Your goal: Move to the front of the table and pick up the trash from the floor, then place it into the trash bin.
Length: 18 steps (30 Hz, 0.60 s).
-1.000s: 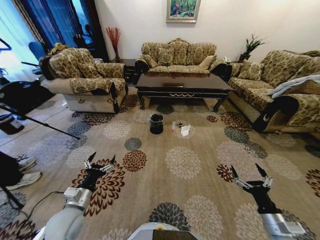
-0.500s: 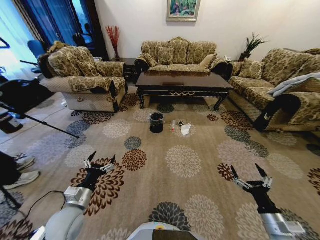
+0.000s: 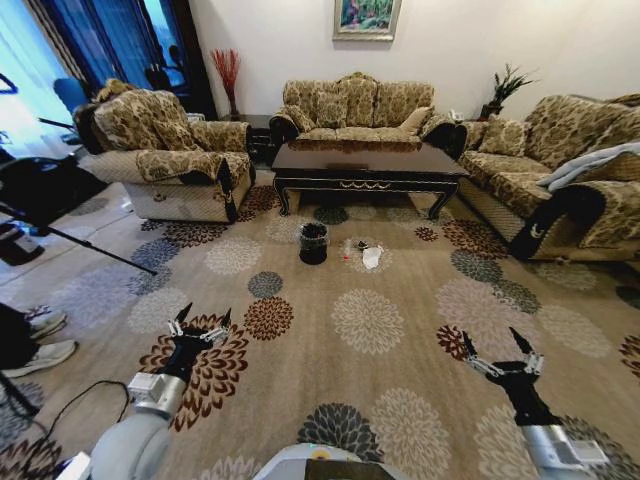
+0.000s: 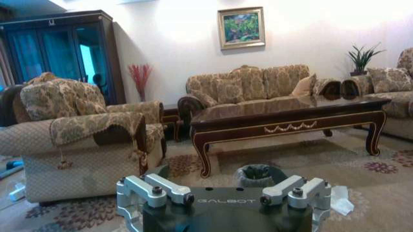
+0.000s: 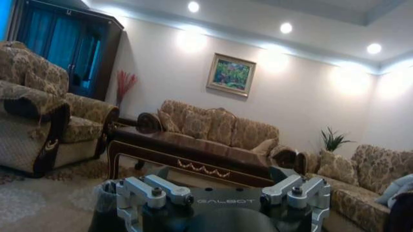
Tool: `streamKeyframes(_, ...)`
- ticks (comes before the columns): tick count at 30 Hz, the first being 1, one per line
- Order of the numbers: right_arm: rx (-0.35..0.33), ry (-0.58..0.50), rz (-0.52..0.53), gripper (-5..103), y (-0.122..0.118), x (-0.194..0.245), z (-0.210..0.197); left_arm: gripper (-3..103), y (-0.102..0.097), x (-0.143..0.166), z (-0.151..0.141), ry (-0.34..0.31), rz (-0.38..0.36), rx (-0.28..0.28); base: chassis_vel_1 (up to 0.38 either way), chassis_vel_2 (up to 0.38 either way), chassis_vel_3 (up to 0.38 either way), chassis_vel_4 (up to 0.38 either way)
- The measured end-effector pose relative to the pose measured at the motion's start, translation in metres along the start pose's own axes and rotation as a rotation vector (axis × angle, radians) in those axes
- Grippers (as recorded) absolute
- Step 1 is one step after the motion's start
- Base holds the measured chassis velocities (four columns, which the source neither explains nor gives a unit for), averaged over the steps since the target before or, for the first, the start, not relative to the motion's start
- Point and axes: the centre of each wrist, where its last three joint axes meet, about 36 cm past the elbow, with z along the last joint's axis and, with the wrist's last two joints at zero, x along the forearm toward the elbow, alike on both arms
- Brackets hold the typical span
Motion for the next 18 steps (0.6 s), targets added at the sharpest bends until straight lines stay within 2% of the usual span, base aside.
streamKeyframes(18, 0.001, 0.004, -0.001, 100, 0.0005, 0.0018, 0.0035, 100, 0.0000, 0.0003, 0.0029, 0.005, -0.003, 0.003, 0.000, 0.000, 0.000, 0.000)
